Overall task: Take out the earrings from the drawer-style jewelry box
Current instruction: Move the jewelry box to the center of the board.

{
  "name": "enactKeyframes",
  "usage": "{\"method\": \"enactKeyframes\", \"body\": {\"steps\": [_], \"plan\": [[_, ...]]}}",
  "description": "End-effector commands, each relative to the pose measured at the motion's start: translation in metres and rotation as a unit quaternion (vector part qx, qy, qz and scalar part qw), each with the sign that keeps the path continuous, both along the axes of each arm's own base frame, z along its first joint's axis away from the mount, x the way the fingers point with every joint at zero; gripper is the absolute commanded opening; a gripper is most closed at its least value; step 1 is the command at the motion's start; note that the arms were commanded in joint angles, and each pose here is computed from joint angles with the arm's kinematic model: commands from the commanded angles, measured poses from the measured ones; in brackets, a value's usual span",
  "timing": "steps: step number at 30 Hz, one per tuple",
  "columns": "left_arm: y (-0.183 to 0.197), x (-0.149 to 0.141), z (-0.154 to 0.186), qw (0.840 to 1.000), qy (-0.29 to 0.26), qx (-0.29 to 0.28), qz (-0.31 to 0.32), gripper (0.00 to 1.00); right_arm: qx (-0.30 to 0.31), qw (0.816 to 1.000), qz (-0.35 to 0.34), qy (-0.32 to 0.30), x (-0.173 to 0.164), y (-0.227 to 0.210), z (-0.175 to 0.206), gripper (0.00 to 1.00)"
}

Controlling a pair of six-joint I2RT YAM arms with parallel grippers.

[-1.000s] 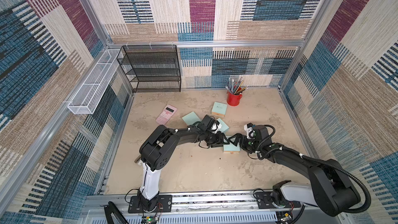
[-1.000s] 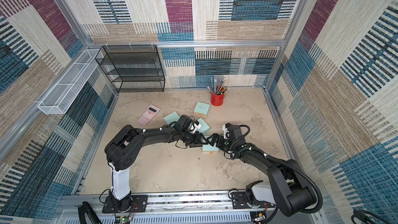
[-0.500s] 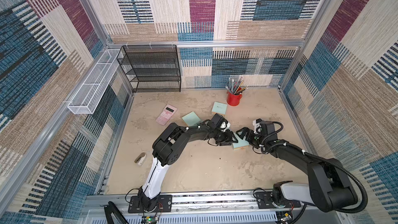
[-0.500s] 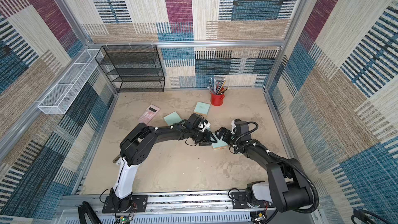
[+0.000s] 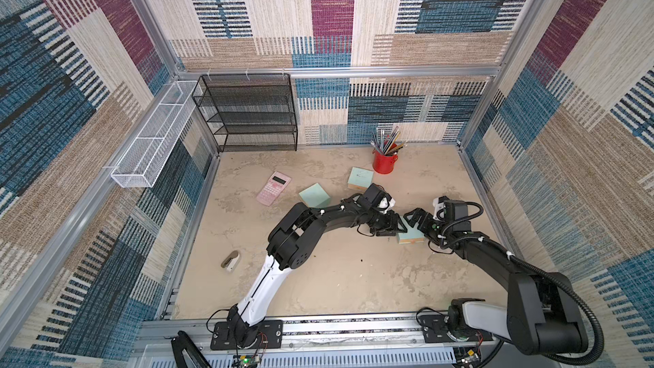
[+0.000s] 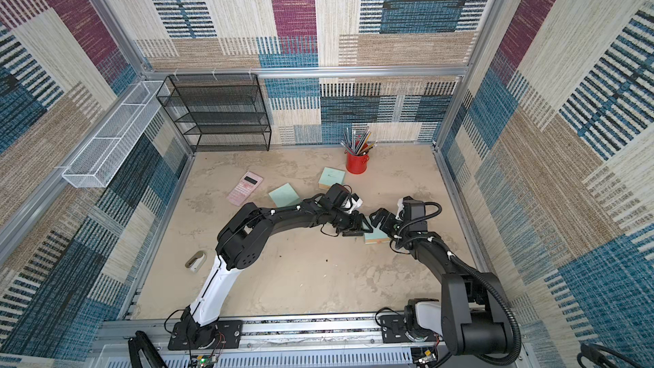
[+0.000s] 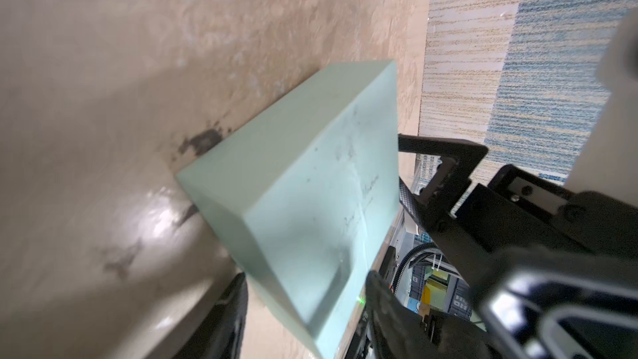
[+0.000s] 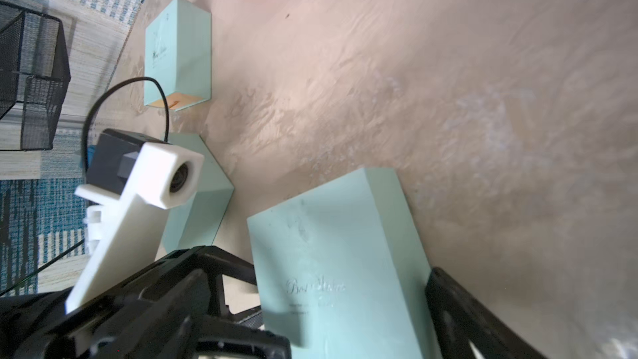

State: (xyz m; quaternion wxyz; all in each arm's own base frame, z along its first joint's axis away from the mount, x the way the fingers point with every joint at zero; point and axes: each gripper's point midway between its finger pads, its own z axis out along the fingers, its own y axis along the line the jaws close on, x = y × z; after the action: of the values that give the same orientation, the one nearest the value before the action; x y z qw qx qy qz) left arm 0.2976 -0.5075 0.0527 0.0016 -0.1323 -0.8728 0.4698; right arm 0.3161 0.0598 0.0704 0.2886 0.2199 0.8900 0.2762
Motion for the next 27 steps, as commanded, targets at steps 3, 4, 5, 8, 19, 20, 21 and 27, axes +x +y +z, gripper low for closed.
{"method": "enactKeyframes", "body": {"steps": [3, 4, 5, 8, 19, 20, 21, 27], "plan": [[-0.03, -0.003, 0.019, 0.999, -0.009, -0.045, -0.028, 0.56, 0.021, 1.0, 0.011, -0.003, 0.0, -0.007, 0.003, 0.99], [-0.034, -0.003, 0.02, 0.998, -0.009, -0.048, -0.03, 0.56, 0.021, 1.0, 0.007, -0.004, 0.0, -0.011, 0.003, 0.99], [-0.037, -0.004, 0.02, 0.998, -0.009, -0.049, -0.033, 0.56, 0.02, 1.0, 0.002, -0.004, 0.001, -0.015, 0.003, 0.99], [-0.047, -0.01, 0.018, 0.998, -0.007, -0.05, -0.044, 0.56, 0.018, 1.0, -0.015, -0.002, 0.001, -0.028, 0.0, 0.99], [-0.064, -0.013, 0.014, 0.997, -0.008, -0.058, -0.051, 0.56, 0.016, 0.999, -0.039, -0.006, 0.01, -0.05, -0.002, 0.99], [-0.066, -0.013, 0.015, 0.997, -0.008, -0.059, -0.051, 0.56, 0.014, 0.999, -0.041, -0.004, 0.009, -0.052, -0.003, 0.99], [-0.066, -0.012, 0.015, 0.997, -0.007, -0.059, -0.051, 0.56, 0.012, 0.999, -0.044, -0.004, 0.01, -0.054, -0.002, 0.99], [-0.069, -0.014, 0.018, 0.997, -0.007, -0.063, -0.052, 0.56, 0.008, 0.998, -0.057, -0.001, 0.008, -0.061, -0.004, 0.99]]}}
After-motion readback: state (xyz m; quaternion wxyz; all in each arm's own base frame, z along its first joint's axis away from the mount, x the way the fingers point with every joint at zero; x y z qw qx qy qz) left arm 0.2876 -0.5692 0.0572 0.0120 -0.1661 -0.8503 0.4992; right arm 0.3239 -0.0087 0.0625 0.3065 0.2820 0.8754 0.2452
